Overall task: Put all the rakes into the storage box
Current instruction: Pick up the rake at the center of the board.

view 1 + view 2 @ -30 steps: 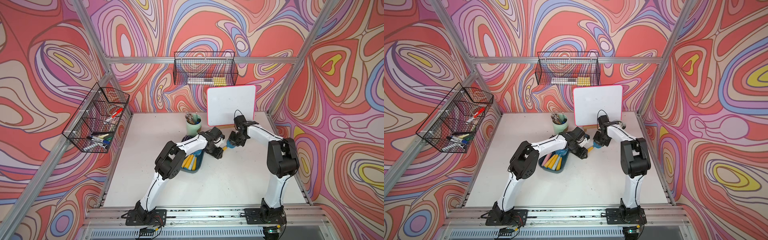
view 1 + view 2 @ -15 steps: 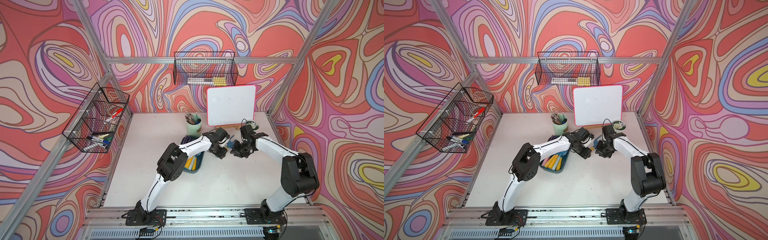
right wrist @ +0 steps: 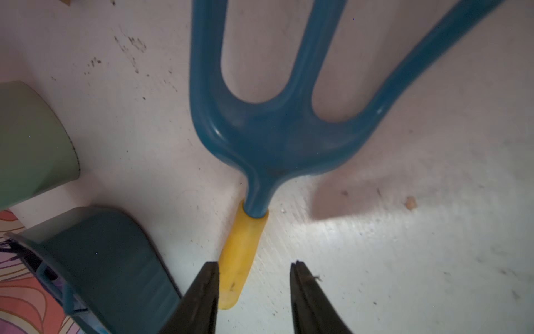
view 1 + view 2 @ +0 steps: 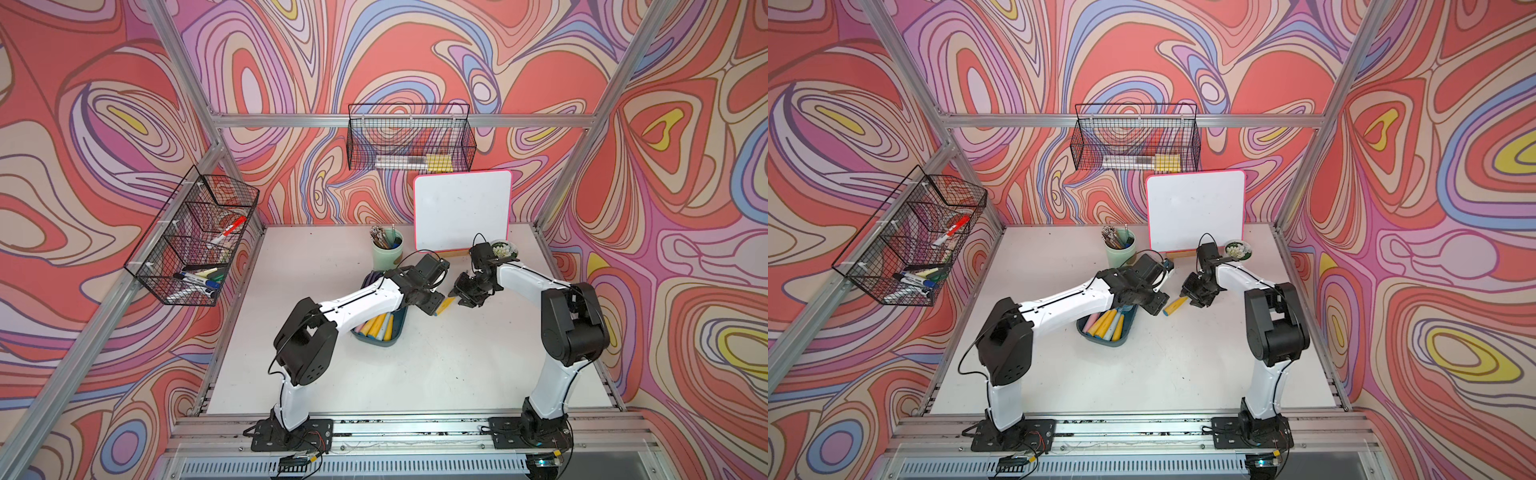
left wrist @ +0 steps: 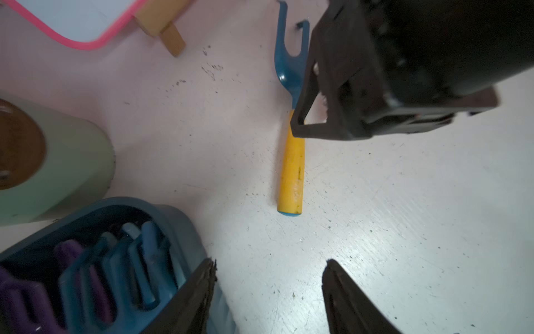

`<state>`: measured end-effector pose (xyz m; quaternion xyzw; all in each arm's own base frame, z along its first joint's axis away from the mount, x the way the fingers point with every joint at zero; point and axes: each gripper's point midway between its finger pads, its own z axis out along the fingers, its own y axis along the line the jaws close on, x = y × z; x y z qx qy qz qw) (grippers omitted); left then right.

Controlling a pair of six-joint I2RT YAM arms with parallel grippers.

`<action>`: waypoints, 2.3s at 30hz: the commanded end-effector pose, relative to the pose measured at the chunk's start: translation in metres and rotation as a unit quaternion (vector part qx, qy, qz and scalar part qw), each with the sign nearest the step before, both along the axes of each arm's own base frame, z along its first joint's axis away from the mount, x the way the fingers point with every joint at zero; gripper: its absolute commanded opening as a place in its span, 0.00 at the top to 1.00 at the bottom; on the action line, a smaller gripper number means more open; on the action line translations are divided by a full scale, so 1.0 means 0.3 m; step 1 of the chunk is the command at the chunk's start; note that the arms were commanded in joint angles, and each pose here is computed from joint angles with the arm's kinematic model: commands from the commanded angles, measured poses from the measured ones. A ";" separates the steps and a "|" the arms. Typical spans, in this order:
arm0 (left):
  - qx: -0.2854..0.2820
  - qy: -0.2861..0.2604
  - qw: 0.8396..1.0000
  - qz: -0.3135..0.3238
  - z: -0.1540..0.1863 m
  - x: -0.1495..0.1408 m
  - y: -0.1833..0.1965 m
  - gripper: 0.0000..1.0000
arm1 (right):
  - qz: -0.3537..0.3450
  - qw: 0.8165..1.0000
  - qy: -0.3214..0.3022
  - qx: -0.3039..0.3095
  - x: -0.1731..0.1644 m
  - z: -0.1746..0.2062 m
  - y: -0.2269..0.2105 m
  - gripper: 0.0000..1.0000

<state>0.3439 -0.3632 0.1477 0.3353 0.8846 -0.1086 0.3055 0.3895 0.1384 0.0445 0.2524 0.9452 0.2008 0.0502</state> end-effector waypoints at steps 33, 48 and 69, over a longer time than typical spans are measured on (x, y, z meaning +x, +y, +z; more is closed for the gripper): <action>0.011 -0.009 0.994 -0.109 -0.015 -0.099 -0.047 0.32 | 0.078 0.997 0.010 0.019 -0.010 0.136 0.166 1.00; 0.034 -0.012 0.996 -0.079 -0.098 -0.027 -0.080 0.35 | 0.086 0.995 -0.023 0.046 0.002 0.256 0.223 1.00; 0.055 -0.033 0.997 -0.053 -0.157 0.005 -0.047 0.74 | 0.079 0.992 -0.044 0.090 0.010 0.359 0.263 1.00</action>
